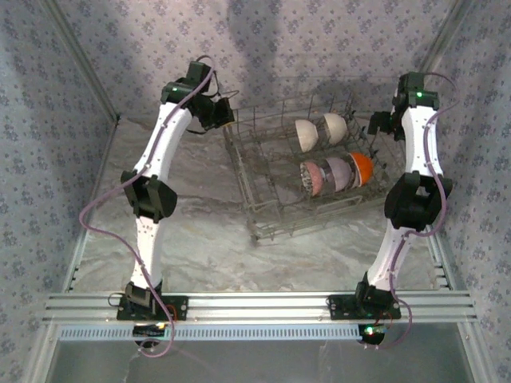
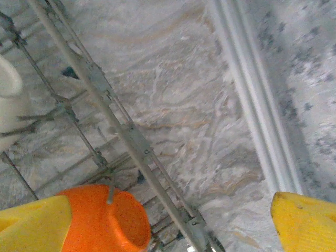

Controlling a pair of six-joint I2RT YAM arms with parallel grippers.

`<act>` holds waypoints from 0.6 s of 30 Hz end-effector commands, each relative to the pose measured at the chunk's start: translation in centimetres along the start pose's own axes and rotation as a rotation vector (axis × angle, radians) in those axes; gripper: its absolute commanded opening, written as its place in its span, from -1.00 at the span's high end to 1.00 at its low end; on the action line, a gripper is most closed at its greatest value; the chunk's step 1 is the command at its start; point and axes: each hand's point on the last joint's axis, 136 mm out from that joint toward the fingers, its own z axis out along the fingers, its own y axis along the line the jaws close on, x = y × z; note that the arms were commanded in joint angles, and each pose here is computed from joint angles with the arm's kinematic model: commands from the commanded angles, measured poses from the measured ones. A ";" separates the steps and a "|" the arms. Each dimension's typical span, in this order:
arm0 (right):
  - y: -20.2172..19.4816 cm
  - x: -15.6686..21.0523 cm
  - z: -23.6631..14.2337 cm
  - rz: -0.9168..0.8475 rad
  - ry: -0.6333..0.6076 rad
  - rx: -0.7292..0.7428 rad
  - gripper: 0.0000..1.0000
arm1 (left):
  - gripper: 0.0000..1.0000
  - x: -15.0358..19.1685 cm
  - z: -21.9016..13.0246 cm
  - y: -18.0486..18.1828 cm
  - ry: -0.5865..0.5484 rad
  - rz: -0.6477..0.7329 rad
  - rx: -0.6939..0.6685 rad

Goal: Load the bowls into the dish rack

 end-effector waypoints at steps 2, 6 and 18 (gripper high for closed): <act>2.2 2.4 -0.3 0.002 0.062 -0.118 -0.98 | 1.00 -4.6 -3.4 3.6 -0.142 0.102 -0.069; 4.7 4.6 -0.3 0.017 0.098 -0.246 -0.98 | 1.00 -5.6 -4.0 5.3 -0.164 0.085 -0.089; 8.8 10.3 -2.2 0.003 0.183 -0.295 -0.99 | -0.45 -7.4 -6.1 6.1 -0.238 0.080 -0.096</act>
